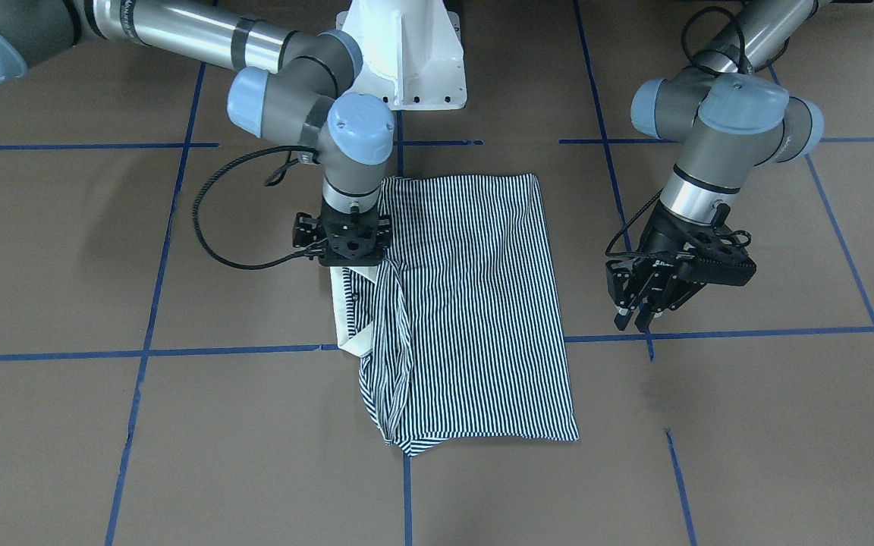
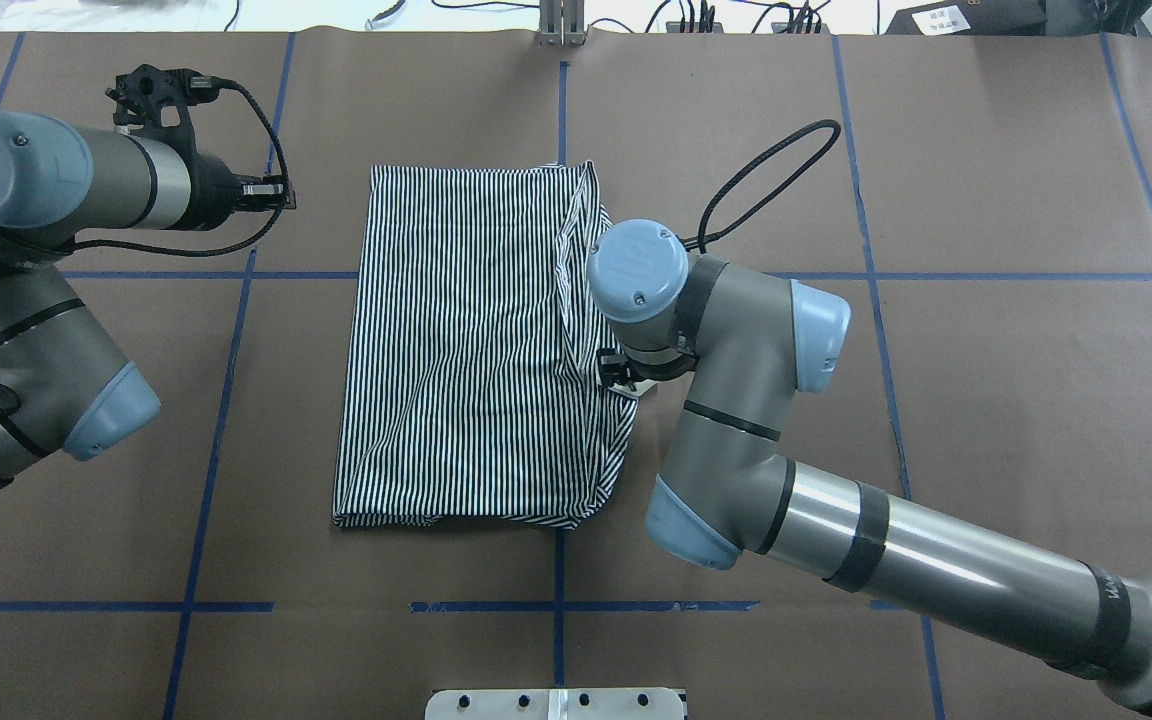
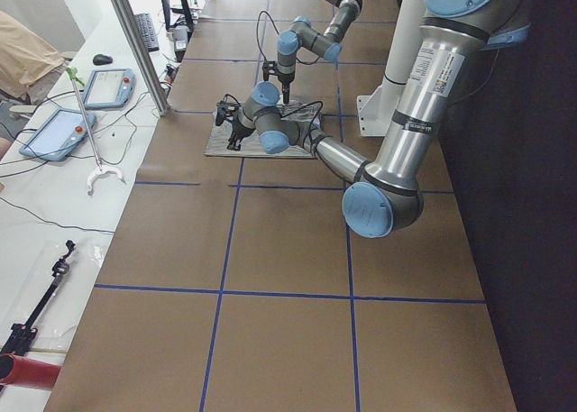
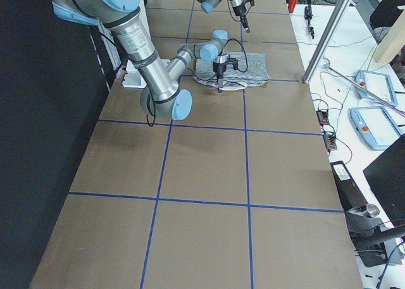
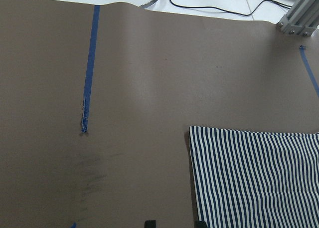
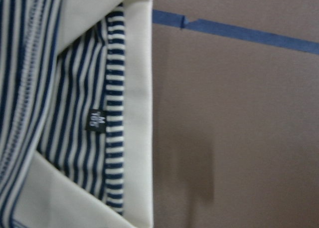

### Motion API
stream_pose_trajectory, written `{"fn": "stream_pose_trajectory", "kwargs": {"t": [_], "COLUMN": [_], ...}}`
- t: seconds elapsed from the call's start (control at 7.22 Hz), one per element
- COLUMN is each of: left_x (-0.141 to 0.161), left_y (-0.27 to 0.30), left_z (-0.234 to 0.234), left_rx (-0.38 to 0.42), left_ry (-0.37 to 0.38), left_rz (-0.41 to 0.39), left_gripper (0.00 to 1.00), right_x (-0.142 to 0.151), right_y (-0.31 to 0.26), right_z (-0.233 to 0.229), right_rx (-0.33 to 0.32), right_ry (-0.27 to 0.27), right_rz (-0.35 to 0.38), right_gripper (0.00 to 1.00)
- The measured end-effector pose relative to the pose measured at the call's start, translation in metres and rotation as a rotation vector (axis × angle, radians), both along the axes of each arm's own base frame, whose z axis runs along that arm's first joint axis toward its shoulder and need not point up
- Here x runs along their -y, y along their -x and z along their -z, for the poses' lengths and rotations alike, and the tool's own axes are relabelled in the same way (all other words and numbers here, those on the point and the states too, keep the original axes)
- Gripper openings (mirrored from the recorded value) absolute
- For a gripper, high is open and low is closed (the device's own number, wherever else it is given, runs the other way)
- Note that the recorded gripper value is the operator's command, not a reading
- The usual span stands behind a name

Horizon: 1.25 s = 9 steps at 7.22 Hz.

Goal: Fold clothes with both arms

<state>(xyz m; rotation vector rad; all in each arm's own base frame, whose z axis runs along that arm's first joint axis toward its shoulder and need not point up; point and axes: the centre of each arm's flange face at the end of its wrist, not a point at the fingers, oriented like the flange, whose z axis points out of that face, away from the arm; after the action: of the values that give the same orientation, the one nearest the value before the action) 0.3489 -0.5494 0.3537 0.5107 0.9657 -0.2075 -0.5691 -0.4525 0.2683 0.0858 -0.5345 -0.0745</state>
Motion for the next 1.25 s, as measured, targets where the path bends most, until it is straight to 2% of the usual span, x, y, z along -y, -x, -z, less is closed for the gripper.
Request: {"fn": "stream_pose_trajectory", "kwargs": {"t": [0.28, 0.69, 0.97, 1.25], "left_x": [-0.002, -0.012, -0.015, -0.016], "left_y": [0.003, 0.012, 0.013, 0.012], "left_z": [0.006, 0.007, 0.007, 0.007], "left_rx": [-0.007, -0.012, -0.013, -0.014], "left_ry": [-0.007, -0.012, -0.011, -0.010], "left_rz": [0.001, 0.000, -0.001, -0.002], "left_gripper": [0.38, 0.38, 0.38, 0.38], "right_x": [0.007, 0.047, 0.068, 0.073], "right_y": [-0.011, 0.029, 0.063, 0.069], "right_z": [0.015, 0.079, 0.086, 0.074], "right_rx": [0.012, 0.098, 0.110, 0.091], "right_ry": [-0.014, 0.012, 0.031, 0.037], "right_rz": [-0.005, -0.130, -0.165, -0.160], "right_gripper": [0.99, 0.99, 0.99, 0.99]}}
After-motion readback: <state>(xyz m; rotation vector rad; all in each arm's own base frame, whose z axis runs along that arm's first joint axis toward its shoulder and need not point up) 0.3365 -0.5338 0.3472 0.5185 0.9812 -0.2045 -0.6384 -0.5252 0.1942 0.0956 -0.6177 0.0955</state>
